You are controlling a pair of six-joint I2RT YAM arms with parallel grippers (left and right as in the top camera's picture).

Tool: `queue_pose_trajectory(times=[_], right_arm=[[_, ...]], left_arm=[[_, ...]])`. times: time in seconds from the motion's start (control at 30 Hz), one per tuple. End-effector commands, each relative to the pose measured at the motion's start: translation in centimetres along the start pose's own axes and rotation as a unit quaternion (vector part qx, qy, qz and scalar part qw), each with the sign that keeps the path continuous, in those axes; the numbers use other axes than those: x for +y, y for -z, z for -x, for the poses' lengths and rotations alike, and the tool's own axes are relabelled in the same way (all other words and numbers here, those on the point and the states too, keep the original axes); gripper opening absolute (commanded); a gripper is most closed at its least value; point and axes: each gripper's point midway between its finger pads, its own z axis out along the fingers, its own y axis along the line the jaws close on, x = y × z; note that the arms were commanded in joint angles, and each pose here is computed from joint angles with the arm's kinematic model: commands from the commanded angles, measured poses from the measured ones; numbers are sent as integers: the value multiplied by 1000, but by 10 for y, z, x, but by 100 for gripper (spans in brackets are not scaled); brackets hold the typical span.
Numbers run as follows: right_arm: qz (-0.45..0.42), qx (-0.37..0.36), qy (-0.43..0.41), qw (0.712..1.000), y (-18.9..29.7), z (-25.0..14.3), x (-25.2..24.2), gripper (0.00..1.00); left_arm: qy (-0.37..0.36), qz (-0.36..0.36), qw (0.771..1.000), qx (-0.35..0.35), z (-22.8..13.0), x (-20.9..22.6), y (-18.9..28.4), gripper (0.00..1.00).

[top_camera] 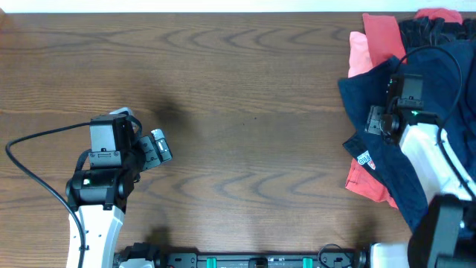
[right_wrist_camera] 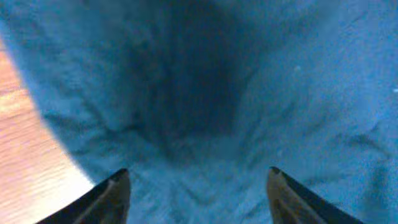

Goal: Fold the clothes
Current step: 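Reach the right gripper into the clothes pile and grasp the navy garment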

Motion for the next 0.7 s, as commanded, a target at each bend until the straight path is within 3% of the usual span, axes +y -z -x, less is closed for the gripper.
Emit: queue_pose_trajectory(times=[0.0,0.1,0.3,0.43,0.53,0.67], right_arm=[[-24,11,-19,999,-13,-1,-8,64],[-29,27,-15,999,-23,-8,-6,58],[-32,46,-9,998,-41,-17,-3,58],[-33,49,-10,998,-45,-18,-3,37],[-33,45,-13,998,-44,-16,-3,11],[-36,32,-26,999,-37,-9,-6,6]], left_arm=[[-3,-2,1000,-7,5,-1,3,98],[-3,-2,1000,-7,5,-1,3,98],[-3,-2,1000,-7,5,-1,3,98],[-3,-2,1000,-7,5,-1,3,98],[-4,-2,1000,-8,6,-2,3,98],[-4,-3,1000,-11,7,-2,3,98]])
